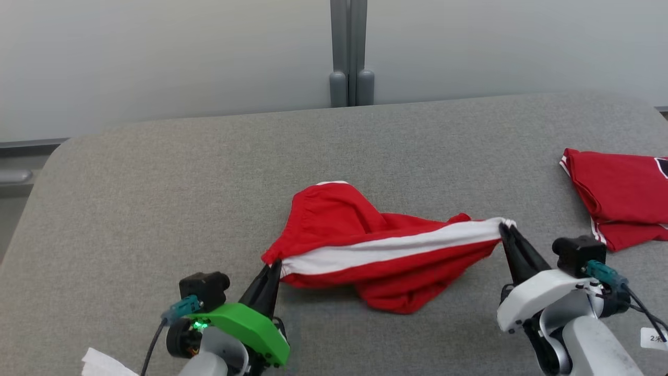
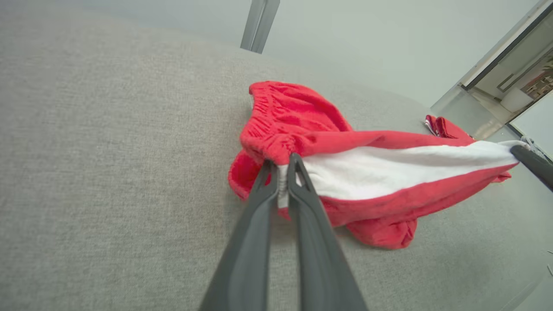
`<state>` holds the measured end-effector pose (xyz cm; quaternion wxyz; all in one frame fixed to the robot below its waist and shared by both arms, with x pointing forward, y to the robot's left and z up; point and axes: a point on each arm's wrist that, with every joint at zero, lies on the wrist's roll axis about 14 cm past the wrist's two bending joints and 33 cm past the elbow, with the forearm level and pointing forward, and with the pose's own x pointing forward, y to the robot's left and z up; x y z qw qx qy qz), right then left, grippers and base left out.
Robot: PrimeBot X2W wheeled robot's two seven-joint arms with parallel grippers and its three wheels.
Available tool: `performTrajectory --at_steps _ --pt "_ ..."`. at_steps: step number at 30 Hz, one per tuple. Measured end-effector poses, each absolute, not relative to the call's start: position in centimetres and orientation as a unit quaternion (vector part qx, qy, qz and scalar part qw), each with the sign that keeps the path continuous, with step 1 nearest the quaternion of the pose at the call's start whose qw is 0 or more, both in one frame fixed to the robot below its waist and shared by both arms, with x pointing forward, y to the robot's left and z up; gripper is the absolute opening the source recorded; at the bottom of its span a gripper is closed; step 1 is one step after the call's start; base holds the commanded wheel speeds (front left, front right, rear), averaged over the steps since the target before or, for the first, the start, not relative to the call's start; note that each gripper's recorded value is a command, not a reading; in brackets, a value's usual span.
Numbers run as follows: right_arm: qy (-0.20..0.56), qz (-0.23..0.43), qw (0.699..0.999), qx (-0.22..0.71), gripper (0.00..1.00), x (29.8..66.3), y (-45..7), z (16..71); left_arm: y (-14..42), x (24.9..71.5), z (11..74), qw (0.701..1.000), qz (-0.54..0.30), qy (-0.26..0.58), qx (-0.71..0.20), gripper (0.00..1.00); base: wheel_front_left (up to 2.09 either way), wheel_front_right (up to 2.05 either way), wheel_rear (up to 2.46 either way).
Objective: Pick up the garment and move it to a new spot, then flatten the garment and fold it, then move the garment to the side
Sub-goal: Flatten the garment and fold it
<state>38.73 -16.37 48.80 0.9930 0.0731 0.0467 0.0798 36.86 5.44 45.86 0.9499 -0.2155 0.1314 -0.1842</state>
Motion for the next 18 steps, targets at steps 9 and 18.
performTrajectory --at_steps 9,18 --pt "-0.144 0.081 0.986 0.031 0.0 38.2 -17.3 61.1 5.4 39.3 60.7 0.94 -0.223 -0.069 -0.249 0.0 0.0 0.0 0.0" --pt "-0.286 0.071 0.955 -0.007 0.0 33.1 -17.6 71.1 5.5 35.7 73.6 0.903 -0.283 -0.22 -0.237 0.0 0.0 0.0 0.0"
